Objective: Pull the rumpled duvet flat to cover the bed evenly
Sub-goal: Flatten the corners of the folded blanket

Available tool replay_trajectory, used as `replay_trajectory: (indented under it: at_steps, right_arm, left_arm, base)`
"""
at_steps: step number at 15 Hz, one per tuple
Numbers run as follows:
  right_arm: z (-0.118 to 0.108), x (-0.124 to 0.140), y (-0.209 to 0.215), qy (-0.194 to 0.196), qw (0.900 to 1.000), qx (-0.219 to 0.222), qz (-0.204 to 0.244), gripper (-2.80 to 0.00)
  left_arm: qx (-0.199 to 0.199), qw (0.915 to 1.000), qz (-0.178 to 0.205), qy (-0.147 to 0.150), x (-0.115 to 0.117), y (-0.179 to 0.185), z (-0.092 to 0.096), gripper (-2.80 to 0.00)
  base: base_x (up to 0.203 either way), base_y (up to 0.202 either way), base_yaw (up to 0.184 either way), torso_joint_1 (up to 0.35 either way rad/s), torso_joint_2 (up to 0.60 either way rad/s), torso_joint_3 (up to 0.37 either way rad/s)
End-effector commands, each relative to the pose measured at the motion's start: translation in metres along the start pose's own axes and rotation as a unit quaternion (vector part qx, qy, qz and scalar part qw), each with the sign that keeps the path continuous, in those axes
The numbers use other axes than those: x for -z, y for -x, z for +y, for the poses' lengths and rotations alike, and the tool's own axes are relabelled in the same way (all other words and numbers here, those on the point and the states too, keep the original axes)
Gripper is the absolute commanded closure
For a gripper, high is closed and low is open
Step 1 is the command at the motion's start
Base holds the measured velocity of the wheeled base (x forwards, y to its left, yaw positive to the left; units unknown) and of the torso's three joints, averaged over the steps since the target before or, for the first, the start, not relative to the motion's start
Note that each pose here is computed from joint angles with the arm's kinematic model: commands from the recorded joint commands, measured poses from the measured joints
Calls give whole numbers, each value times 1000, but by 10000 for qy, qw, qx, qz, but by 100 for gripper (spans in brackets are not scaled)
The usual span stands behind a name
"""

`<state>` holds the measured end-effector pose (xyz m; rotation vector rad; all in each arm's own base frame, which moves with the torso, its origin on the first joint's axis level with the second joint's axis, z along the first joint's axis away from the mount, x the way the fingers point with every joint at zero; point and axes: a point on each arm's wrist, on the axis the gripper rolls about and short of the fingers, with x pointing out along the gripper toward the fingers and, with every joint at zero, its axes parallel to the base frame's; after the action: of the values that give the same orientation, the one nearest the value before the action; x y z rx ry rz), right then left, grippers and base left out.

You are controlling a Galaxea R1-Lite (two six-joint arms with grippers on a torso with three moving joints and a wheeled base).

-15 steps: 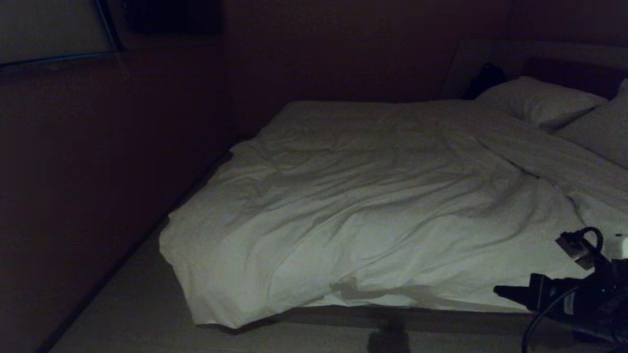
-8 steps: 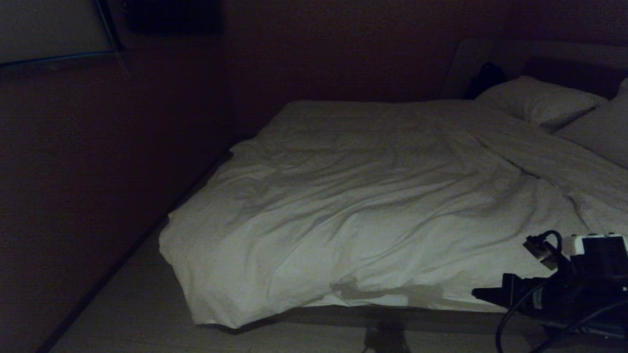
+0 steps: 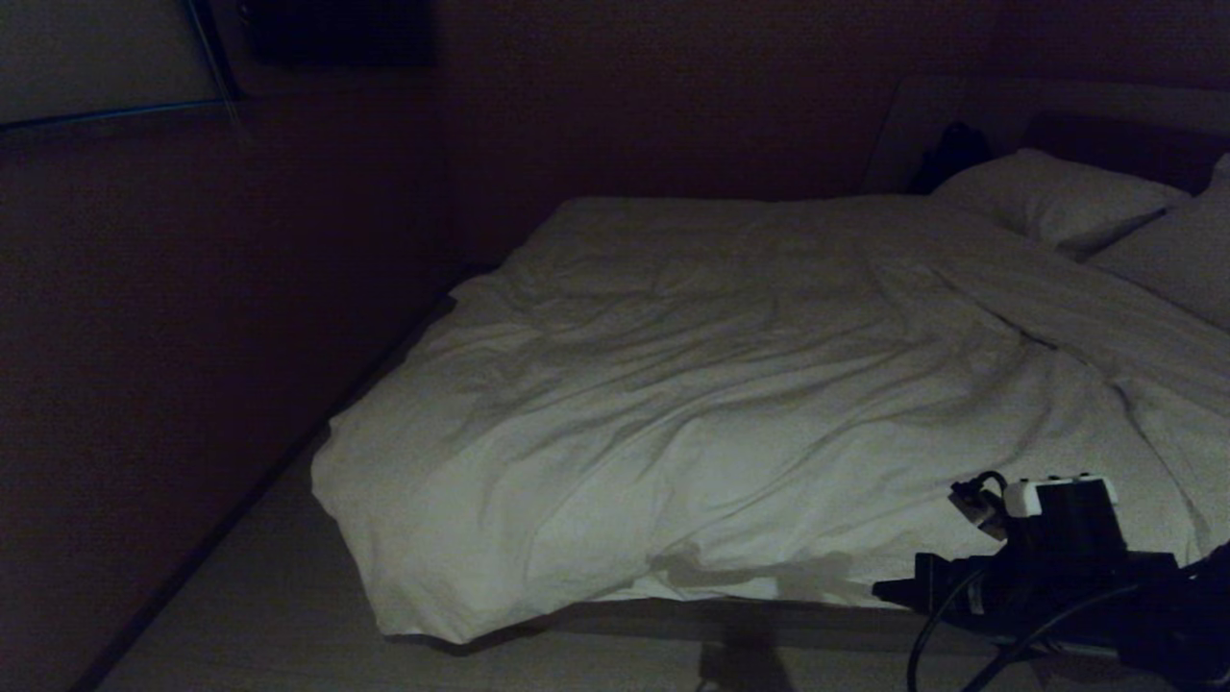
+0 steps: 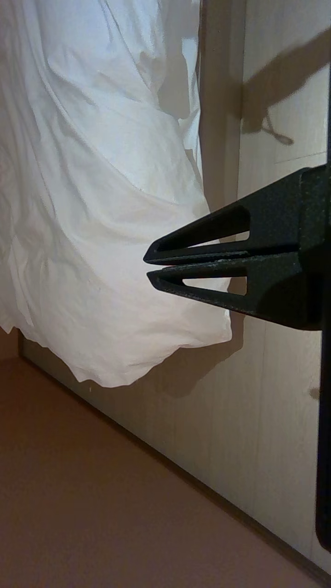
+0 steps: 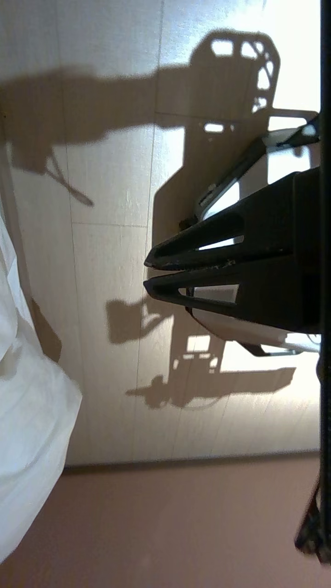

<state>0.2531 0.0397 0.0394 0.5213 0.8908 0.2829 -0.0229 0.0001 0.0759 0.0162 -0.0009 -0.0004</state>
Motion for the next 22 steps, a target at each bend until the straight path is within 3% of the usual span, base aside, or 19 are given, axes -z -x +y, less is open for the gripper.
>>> replay_trajectory:
  at_steps: [1, 10, 13, 22]
  right_arm:
    - [1, 3, -20, 114, 9997, 200, -13, 0]
    - [16, 12, -43, 389, 9988, 241, 189, 0]
    - [12, 12, -60, 445, 9975, 540, 21, 0]
    - [13, 3, -80, 550, 9973, 451, -189, 0]
  left_arm:
    - [-2, 10000, -3, 4, 0, 0, 0, 0]
    - [-2, 10000, -3, -1, 0, 0, 0, 0]
    - [-2, 10000, -3, 3, 0, 0, 0, 0]
    - [-2, 10000, -3, 4, 0, 0, 0, 0]
  base:
    - [0, 0, 0, 0, 0, 0]
    - [0, 0, 0, 0, 0, 0]
    - [0, 0, 0, 0, 0, 0]
    - [0, 0, 0, 0, 0, 0]
